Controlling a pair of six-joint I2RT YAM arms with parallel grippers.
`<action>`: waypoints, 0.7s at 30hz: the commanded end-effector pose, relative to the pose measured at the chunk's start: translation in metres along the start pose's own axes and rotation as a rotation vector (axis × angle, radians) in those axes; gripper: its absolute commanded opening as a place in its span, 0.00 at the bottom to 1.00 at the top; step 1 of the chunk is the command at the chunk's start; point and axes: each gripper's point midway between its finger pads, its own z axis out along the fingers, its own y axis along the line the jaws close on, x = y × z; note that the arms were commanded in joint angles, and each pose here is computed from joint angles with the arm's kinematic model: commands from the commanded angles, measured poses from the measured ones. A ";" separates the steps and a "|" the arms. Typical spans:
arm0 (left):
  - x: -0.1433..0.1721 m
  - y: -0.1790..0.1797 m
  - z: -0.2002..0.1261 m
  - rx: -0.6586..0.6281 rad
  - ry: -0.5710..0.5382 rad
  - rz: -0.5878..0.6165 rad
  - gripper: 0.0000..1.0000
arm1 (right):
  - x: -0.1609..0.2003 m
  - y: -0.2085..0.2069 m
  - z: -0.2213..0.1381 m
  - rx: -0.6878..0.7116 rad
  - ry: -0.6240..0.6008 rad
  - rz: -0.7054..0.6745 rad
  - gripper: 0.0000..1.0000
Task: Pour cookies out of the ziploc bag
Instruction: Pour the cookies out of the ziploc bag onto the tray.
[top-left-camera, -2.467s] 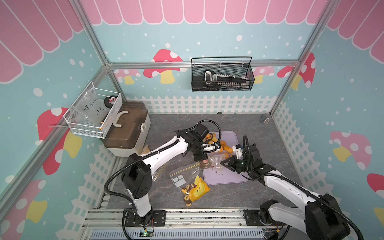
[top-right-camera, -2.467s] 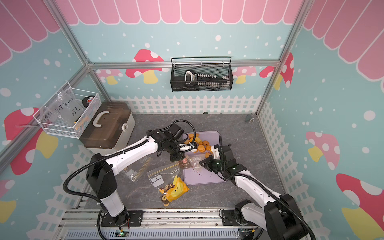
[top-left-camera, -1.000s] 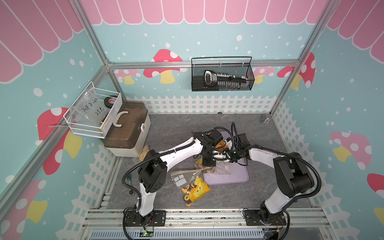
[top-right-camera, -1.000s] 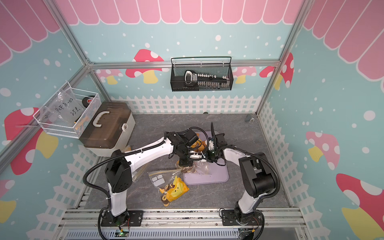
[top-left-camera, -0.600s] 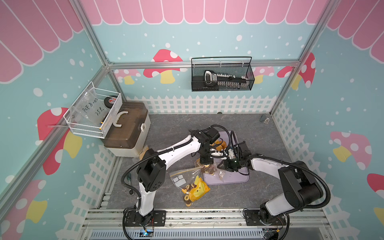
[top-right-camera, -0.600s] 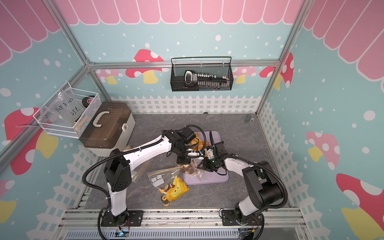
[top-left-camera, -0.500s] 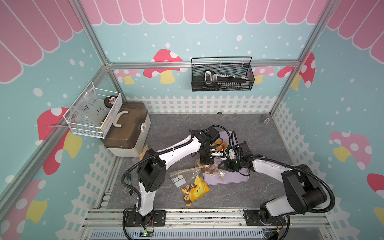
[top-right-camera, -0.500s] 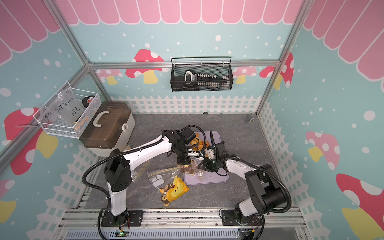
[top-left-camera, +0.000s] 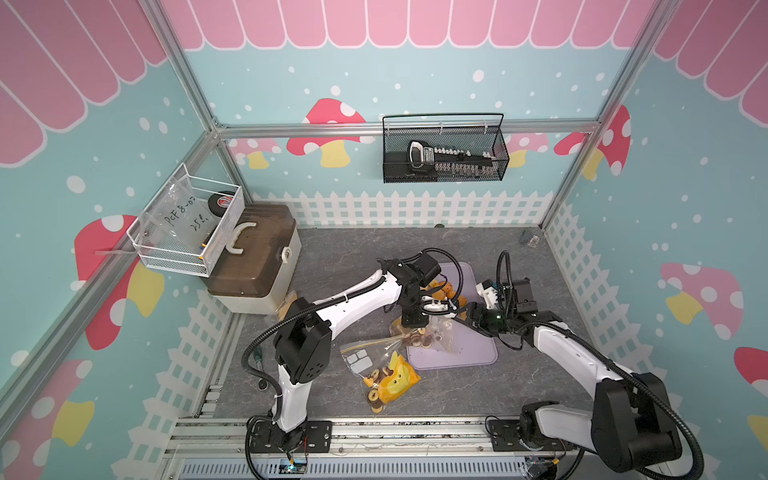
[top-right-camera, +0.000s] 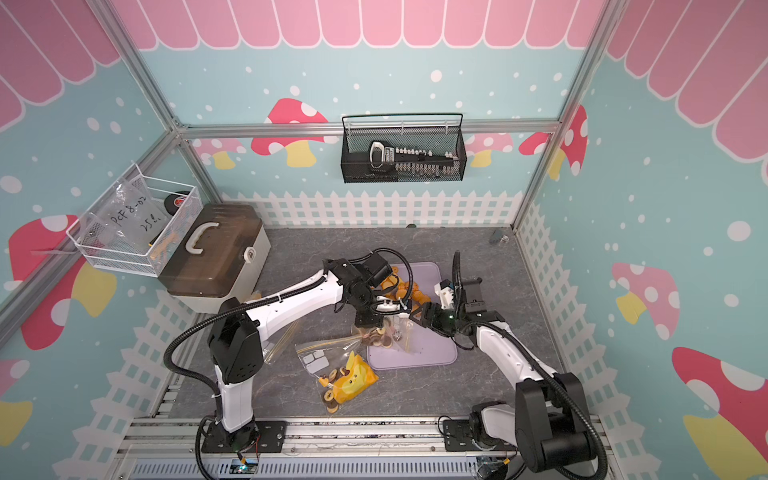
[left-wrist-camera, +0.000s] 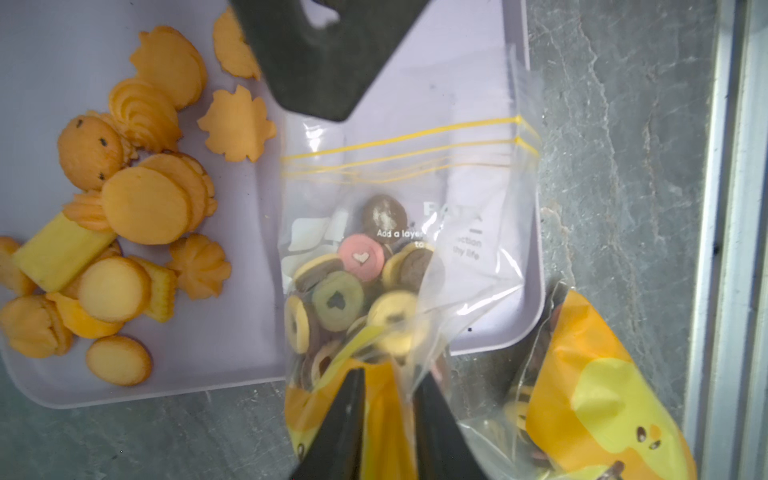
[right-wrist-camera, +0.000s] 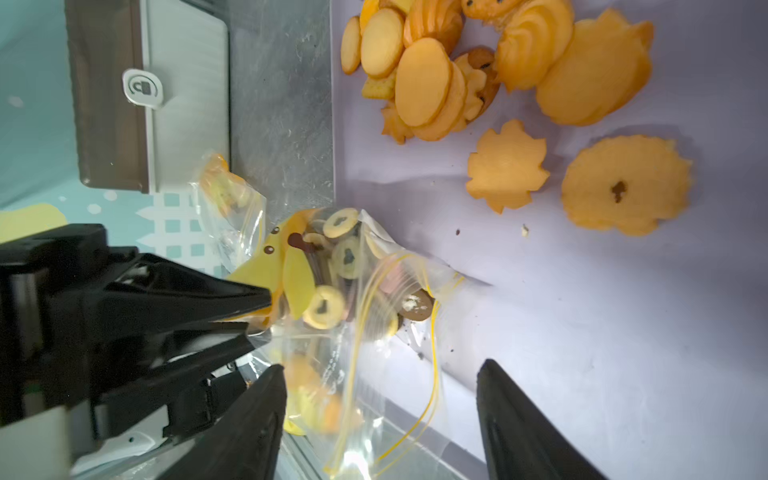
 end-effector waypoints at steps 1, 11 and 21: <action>-0.003 0.002 -0.009 -0.023 -0.041 0.018 0.38 | -0.001 0.018 -0.016 -0.018 -0.003 -0.046 0.77; -0.011 0.032 -0.056 -0.220 -0.210 -0.083 0.99 | 0.003 0.035 -0.045 0.011 -0.029 -0.151 0.91; 0.046 0.078 -0.127 -0.497 -0.460 -0.598 0.99 | 0.019 0.078 -0.020 0.142 0.112 -0.489 0.94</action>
